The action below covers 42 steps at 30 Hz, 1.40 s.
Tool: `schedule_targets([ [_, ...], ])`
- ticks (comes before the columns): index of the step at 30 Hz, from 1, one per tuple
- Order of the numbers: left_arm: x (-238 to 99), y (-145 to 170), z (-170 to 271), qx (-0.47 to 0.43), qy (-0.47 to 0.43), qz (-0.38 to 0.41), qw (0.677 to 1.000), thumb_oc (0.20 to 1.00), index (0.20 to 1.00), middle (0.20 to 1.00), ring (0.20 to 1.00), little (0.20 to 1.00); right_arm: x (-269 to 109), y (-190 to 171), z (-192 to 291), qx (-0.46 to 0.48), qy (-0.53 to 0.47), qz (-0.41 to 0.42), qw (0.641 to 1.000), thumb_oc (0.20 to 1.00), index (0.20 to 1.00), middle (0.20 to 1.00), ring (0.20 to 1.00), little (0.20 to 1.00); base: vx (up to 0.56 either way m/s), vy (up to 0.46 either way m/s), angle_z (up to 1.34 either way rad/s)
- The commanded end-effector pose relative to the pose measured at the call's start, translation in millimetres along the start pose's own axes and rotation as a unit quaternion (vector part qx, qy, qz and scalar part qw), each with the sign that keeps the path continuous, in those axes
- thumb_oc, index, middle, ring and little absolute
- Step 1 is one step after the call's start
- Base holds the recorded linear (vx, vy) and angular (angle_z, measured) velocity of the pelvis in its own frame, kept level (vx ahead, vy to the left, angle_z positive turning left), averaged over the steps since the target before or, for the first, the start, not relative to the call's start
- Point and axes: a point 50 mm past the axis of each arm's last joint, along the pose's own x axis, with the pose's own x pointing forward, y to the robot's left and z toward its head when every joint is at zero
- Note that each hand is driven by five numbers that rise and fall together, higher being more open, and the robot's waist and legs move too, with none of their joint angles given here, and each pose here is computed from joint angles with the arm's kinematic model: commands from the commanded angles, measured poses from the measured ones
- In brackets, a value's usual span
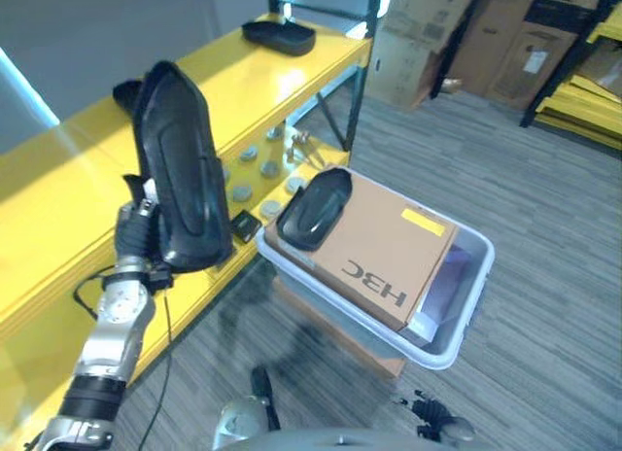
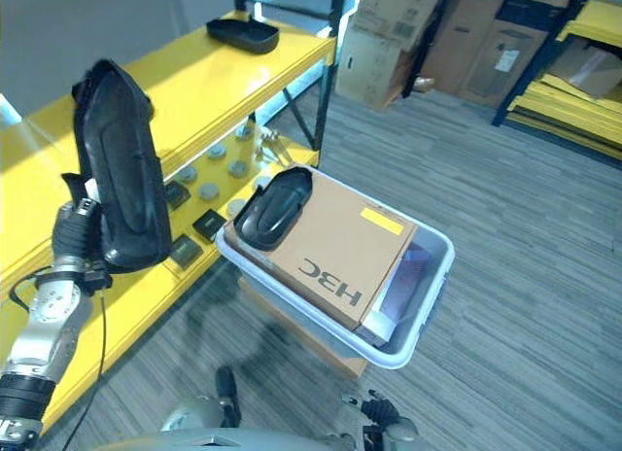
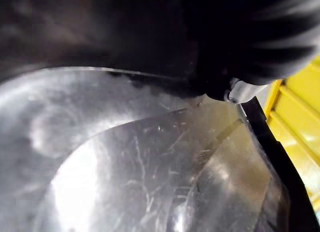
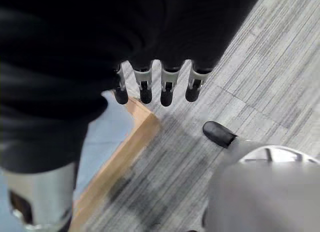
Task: Move parts from the plastic box to the shelf.
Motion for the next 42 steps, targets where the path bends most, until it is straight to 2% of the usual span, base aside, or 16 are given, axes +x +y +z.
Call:
schedule_targets([
  [1,8,6,43,0.017,-0.116,-0.012,0.993,0.200,0.200,0.200,0.200,0.200,-2,-10,-22,-0.005,0.037,-0.027,0.999,1.000,1.000,1.000,1.000,1.000,0.24,0.192,0.44],
  [5,13,10,45,0.038,-0.109,-0.011,0.993,0.200,0.200,0.200,0.200,0.200,-1,-1,-21,0.008,0.041,-0.013,0.999,1.000,1.000,1.000,1.000,1.000,0.28,0.267,0.71],
  [10,28,-4,45,0.062,-0.105,-0.005,0.993,0.200,0.200,0.200,0.200,0.200,0,-2,-23,0.025,0.046,0.001,0.999,1.000,1.000,1.000,1.000,1.000,0.19,0.081,0.96],
  [16,37,-27,48,0.083,-0.100,-0.029,0.991,0.200,0.200,0.200,0.200,0.200,0,-6,-32,0.046,0.061,0.015,0.997,1.000,1.000,1.000,1.000,1.000,0.28,-0.296,1.06],
  [21,34,-32,48,0.096,-0.096,-0.038,0.990,0.200,0.200,0.200,0.200,0.200,-2,-6,-39,0.031,0.080,0.016,0.996,1.000,1.000,1.000,1.000,1.000,0.20,-0.256,1.39],
  [29,50,-31,44,0.141,-0.043,-0.017,0.989,0.200,0.200,0.200,0.200,0.200,-4,-23,-40,0.008,0.090,0.003,0.996,1.000,1.000,1.000,1.000,1.000,0.11,-0.166,0.29],
  [34,68,-36,26,0.195,0.025,-0.010,0.981,0.200,0.200,0.200,0.200,0.200,-8,-45,-45,0.014,0.095,-0.014,0.995,1.000,1.000,1.000,1.000,1.000,-0.01,-0.016,0.17],
  [42,85,-14,-10,0.262,0.172,0.040,0.949,0.200,0.200,0.200,0.200,0.200,-8,-53,-40,-0.012,0.095,-0.006,0.995,1.000,1.000,1.000,1.000,1.000,0.00,0.123,0.04],
])
